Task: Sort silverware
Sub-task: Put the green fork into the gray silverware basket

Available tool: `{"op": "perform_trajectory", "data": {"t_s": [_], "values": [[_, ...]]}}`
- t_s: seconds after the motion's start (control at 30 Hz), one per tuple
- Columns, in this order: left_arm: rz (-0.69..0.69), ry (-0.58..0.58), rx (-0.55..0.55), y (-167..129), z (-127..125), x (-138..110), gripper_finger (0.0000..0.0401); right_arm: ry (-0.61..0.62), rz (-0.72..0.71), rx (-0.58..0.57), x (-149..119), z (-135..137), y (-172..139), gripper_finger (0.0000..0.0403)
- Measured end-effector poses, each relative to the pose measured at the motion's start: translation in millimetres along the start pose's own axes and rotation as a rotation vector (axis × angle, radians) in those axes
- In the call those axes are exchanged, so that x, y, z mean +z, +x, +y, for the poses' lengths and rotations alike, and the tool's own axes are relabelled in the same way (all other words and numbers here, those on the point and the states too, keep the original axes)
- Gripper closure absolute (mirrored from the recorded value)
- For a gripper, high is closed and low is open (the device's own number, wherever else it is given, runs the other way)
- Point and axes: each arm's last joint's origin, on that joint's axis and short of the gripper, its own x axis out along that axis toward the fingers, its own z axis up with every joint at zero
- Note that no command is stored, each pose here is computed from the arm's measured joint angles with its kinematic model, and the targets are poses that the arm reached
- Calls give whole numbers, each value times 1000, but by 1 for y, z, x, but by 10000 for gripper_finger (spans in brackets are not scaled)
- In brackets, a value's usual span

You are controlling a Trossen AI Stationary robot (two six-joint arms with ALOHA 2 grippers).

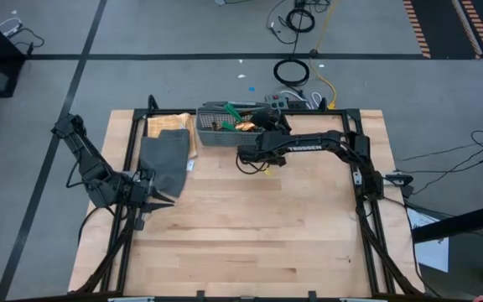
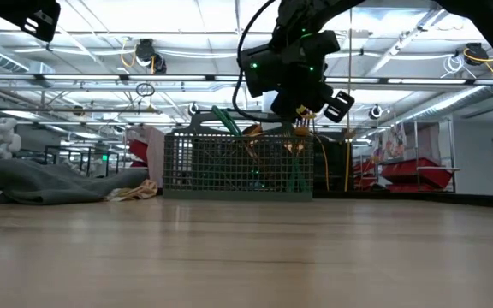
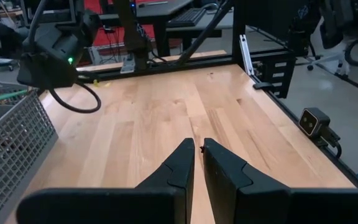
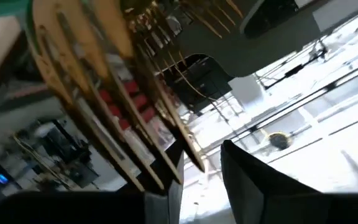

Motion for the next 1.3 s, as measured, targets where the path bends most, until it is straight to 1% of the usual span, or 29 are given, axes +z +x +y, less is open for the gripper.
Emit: {"op": "perform_trajectory", "data": {"t_s": [0.07, 0.17, 0.2, 0.33, 0.43, 0.5, 0.53, 0.6, 0.67, 0.7, 0.73, 0.8, 0.93, 1.0, 1.03, 1.1, 1.2, 1.3], "values": [[0, 0, 0, 0, 0, 0, 359, 73, -13, 14, -5, -2, -2, 305], [0, 0, 0, 0, 0, 0, 359, 279, -52, 75, -19, -10, -8, 306], [0, 0, 0, 0, 0, 0, 359, 366, -80, 130, -27, -13, -12, 307], [0, 0, 0, 0, 0, 0, 359, 793, -169, 432, -72, -27, -20, 307], [0, -1, 0, 0, 0, 0, 359, 1029, -240, 715, -105, -28, -23, 307], [0, -6, 0, 0, 0, 0, 359, 1138, -246, 897, -124, -22, -25, 307], [1, -11, 0, 0, 0, 0, 359, 1174, -237, 964, -131, -17, -26, 307], [4, -17, 0, 1, 0, 0, 359, 1223, -215, 1036, -141, -6, -26, 307], [9, -16, 1, 1, -1, -1, 359, 1214, -197, 1042, -145, 8, -27, 308], [13, -12, 2, 1, -1, -1, 359, 1170, -215, 1033, -144, 15, -28, 308], [18, -9, 2, 2, -1, -2, 359, 1103, -247, 1033, -140, 23, -29, 308], [27, 0, 3, 2, -2, -3, 359, 919, -350, 1025, -124, 37, -32, 308], [34, -7, 5, 3, -2, -4, 359, 558, -582, 917, -79, 66, -36, 301], [35, -21, 5, 3, -2, -4, 359, 421, -679, 867, -55, 77, -36, 292], [36, -21, 5, 3, -2, -4, 359, 375, -708, 847, -44, 82, -35, 287], [37, -20, 5, 3, -2, -4, 359, 324, -728, 821, -26, 88, -30, 281], [37, -19, 9, 3, -2, -4, 359, 313, -739, 805, -4, 87, -19, 276], [37, -15, 30, 3, -1, -4, 359, 316, -730, 812, 10, 81, -8, 276]]}}
